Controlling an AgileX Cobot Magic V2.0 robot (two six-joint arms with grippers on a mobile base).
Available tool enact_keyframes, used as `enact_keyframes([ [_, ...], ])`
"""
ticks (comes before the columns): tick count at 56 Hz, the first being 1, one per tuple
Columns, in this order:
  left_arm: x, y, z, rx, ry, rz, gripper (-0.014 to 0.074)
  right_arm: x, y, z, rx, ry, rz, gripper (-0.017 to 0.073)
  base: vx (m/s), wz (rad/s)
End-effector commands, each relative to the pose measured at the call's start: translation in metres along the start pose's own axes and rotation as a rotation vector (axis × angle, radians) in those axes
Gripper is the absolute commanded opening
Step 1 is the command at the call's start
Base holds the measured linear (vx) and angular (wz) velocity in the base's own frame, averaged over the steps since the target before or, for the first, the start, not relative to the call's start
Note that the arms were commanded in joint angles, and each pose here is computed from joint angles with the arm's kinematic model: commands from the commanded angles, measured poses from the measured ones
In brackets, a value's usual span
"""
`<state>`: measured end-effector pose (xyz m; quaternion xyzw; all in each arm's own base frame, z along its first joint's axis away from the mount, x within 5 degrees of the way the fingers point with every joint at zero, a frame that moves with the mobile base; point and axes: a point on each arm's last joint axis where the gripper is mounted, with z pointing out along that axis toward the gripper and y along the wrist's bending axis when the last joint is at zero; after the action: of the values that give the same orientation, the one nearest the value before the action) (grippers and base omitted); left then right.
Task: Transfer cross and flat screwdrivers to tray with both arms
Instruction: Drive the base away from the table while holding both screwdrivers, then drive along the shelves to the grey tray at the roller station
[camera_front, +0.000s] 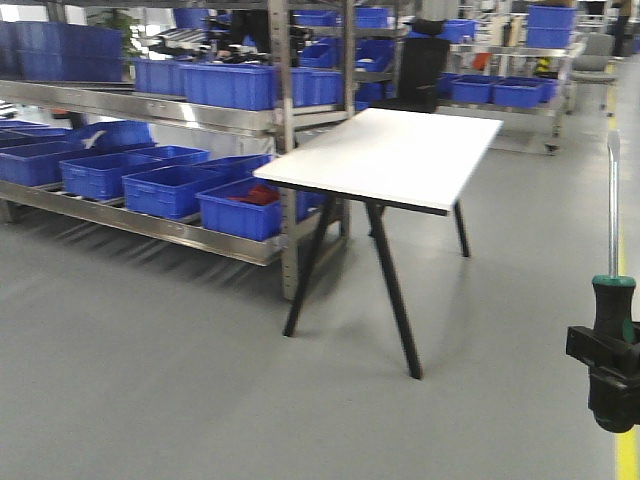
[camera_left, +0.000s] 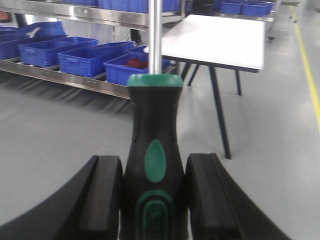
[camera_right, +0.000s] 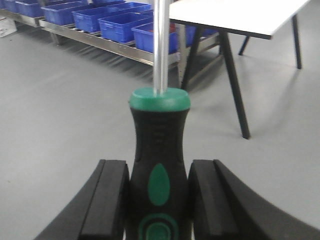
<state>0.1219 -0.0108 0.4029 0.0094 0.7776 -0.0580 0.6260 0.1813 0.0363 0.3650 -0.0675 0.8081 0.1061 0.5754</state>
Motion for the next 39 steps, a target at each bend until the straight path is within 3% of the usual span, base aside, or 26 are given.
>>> enact_keyframes([
  [1, -0.0177, -0.0015, -0.0043, 0.009, -0.127, -0.008, -0.0003, -0.0173, -0.0006, -0.0054, 0.017, -0.118, 0.000, -0.0008, 0.55, 0.43],
  [39, -0.0177, -0.0015, -0.0043, 0.009, -0.126, -0.008, -0.0003, -0.0173, -0.0006, -0.0054, 0.017, -0.118, 0.000, -0.0008, 0.56, 0.61],
])
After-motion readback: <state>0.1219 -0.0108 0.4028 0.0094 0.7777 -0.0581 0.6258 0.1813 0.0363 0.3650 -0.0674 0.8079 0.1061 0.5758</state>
